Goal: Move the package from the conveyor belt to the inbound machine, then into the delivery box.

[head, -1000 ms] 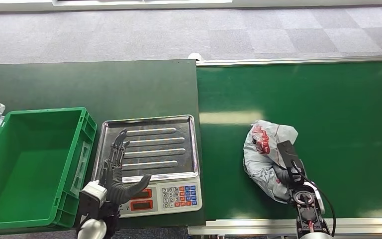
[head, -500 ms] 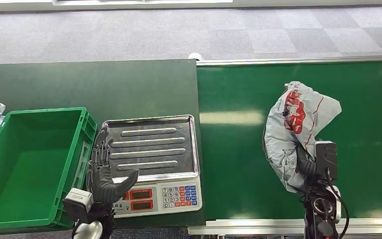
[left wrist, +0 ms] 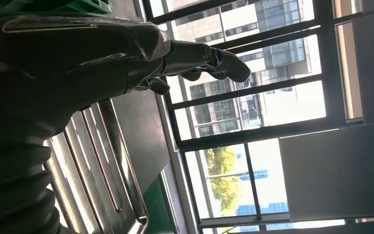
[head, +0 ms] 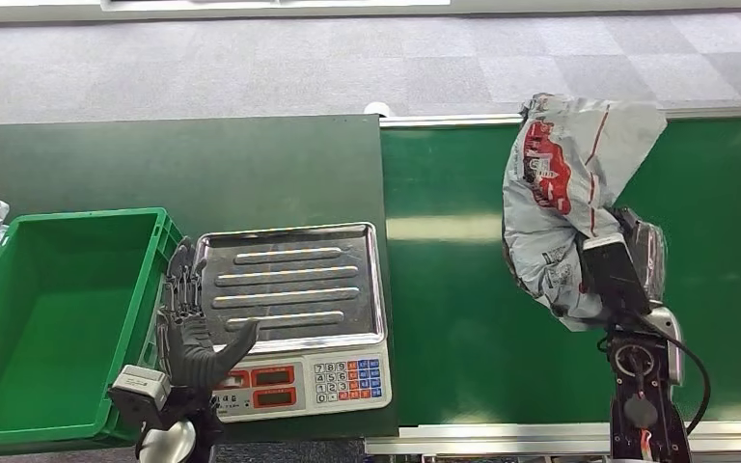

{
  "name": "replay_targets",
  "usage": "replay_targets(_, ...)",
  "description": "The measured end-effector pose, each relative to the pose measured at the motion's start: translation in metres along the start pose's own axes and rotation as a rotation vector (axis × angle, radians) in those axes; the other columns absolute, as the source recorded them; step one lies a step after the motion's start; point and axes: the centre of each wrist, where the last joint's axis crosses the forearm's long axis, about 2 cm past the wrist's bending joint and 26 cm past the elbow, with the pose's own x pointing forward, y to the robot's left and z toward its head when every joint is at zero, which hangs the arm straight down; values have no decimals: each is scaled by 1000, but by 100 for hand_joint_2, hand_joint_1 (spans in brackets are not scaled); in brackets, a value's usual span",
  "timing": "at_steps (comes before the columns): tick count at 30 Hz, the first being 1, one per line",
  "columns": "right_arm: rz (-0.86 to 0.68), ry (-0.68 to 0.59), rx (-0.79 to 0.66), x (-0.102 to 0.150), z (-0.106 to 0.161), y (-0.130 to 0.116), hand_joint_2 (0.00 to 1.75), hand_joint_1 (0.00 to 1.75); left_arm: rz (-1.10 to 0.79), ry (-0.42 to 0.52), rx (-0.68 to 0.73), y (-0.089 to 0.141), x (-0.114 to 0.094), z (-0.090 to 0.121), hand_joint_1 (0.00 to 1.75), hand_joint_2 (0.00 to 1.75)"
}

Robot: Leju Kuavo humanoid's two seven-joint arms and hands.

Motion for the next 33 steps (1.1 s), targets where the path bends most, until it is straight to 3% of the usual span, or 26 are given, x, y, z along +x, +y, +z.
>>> replay_targets(5, 136, -107, 85, 22, -56, -10, 175, 175, -3, -10, 12, 1, 0, -5, 0, 175)
replay_targets(12, 239, -205, 287, 54, -112, 0, 175, 175, -15, 1, 26, 5, 0, 0, 0, 175)
replay_targets(21, 319, -303, 531, 77, -118, 38, 175, 175, -22, 8, 17, 8, 1, 7, 0, 175)
replay_targets(27, 332, -405, 748, 105, -112, 76, 175, 175, -15, 12, -4, 7, 0, 7, 0, 175)
replay_targets(33, 348, -452, 841, 118, -104, 96, 175, 175, -18, 19, -15, 6, -2, 9, 0, 175)
